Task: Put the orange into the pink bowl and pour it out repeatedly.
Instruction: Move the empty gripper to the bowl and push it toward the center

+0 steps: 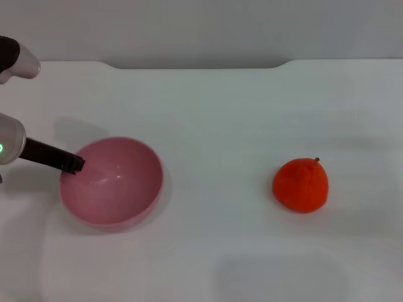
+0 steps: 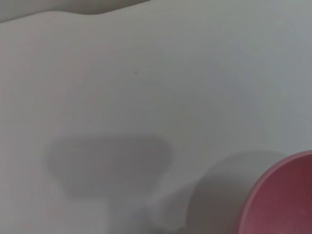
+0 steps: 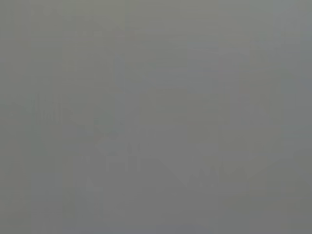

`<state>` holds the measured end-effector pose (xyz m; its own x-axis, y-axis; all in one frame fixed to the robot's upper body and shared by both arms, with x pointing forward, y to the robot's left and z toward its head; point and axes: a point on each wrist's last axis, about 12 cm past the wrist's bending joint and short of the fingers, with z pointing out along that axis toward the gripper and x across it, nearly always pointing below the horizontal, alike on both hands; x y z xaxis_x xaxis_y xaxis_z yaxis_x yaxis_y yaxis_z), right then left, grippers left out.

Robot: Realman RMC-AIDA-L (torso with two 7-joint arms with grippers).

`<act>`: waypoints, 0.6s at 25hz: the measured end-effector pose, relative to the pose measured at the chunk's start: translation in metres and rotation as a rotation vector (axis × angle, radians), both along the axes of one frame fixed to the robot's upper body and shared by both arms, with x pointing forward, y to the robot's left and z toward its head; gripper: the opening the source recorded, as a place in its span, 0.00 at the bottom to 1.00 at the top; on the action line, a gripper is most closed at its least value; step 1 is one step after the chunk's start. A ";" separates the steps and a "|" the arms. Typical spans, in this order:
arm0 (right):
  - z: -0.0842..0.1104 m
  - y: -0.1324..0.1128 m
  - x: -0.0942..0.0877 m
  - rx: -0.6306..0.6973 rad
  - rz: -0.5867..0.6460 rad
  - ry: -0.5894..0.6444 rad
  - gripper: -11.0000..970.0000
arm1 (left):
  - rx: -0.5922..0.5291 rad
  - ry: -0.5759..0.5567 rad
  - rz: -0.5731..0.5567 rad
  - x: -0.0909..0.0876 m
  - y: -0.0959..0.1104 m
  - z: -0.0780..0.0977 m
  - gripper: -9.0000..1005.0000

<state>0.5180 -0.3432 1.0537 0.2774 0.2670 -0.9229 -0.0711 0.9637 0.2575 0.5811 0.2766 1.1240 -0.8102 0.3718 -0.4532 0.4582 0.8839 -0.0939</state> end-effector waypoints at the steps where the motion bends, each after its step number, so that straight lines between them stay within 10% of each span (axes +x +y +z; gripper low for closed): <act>1: 0.004 0.001 0.001 0.040 0.033 -0.019 0.56 | 0.000 0.000 -0.002 0.000 0.000 0.000 0.07; 9: 0.088 0.006 -0.001 0.180 0.792 -0.234 0.55 | 0.005 0.006 -0.016 0.000 -0.001 0.001 0.05; 15: 0.136 0.003 0.008 -0.104 1.242 0.045 0.55 | 0.011 0.015 -0.015 -0.002 0.000 -0.001 0.05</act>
